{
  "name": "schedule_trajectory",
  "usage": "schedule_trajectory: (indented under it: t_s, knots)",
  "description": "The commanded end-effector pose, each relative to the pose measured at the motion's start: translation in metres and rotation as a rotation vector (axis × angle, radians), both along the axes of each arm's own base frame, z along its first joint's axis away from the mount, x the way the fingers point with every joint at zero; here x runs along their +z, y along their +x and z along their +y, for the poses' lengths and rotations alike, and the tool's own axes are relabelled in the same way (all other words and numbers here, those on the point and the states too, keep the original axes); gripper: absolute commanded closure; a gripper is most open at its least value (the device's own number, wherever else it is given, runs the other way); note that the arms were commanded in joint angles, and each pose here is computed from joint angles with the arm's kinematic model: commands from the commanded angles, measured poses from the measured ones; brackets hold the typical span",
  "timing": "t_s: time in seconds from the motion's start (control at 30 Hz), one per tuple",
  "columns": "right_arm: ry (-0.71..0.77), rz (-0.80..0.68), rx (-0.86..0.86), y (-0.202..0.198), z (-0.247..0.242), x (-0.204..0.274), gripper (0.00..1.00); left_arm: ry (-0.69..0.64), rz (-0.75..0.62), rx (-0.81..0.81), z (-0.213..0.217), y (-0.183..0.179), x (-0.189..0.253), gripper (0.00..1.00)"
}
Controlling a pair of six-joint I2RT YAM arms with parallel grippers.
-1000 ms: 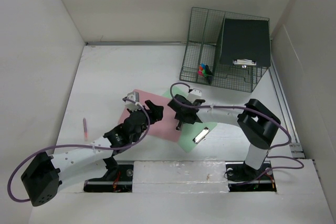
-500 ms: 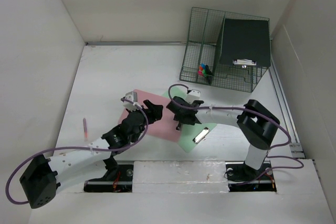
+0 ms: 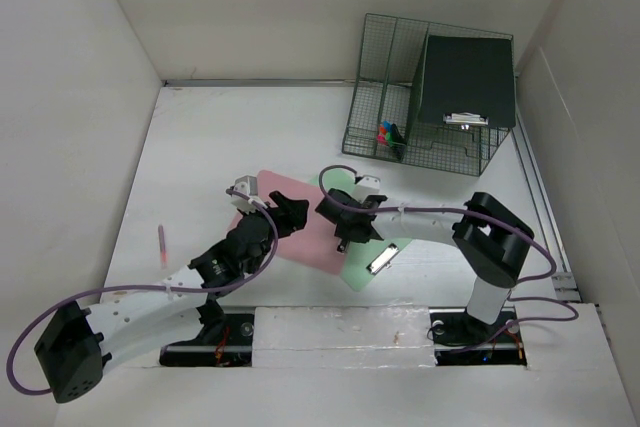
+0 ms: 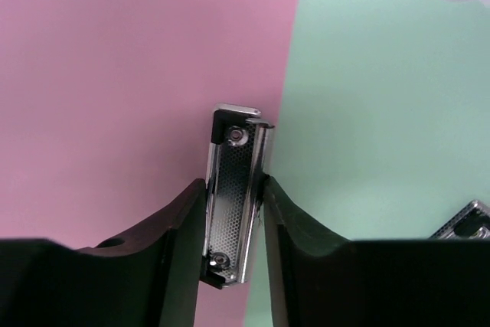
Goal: Organize the desk
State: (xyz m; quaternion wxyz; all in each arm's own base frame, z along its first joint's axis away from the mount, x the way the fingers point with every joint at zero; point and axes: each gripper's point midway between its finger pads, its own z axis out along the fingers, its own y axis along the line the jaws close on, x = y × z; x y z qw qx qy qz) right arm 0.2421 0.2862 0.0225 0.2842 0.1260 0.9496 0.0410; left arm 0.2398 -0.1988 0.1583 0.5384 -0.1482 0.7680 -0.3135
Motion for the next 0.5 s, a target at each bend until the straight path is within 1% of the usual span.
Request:
schedule_trajectory:
  t_s: [0.0, 0.07, 0.1, 0.17, 0.2, 0.3, 0.37, 0.4, 0.47]
  knots:
    - [-0.085, 0.194, 0.019, -0.045, -0.019, -0.046, 0.66, -0.030, -0.024, 0.004, 0.000, 0.002, 0.008, 0.37]
    - [-0.088, 0.187, 0.011, -0.045, -0.021, -0.045, 0.75, -0.029, -0.023, 0.001, 0.000, 0.001, 0.007, 0.37]
    - [-0.089, 0.179, 0.006, -0.043, -0.021, -0.045, 0.82, -0.030, -0.024, 0.001, 0.000, 0.001, 0.007, 0.37]
    - [-0.087, 0.162, -0.001, -0.041, -0.023, -0.041, 0.88, -0.031, -0.023, -0.002, -0.001, 0.001, 0.007, 0.37]
    - [-0.087, 0.156, -0.008, -0.041, -0.024, -0.039, 0.94, -0.028, -0.023, -0.002, -0.001, 0.001, 0.007, 0.37]
    - [-0.054, 0.116, -0.019, -0.036, -0.023, -0.027, 1.00, -0.031, -0.022, -0.001, -0.001, 0.001, 0.006, 0.37]
    - [0.001, 0.052, -0.028, -0.028, -0.019, -0.002, 1.00, -0.031, -0.021, -0.004, -0.002, 0.001, 0.006, 0.37]
    - [0.002, 0.052, -0.028, -0.028, -0.019, -0.002, 1.00, -0.031, -0.021, -0.004, -0.002, 0.001, 0.006, 0.37]
    - [0.060, 0.007, -0.029, -0.022, -0.012, 0.021, 1.00, -0.032, -0.022, -0.004, -0.002, 0.001, 0.006, 0.37]
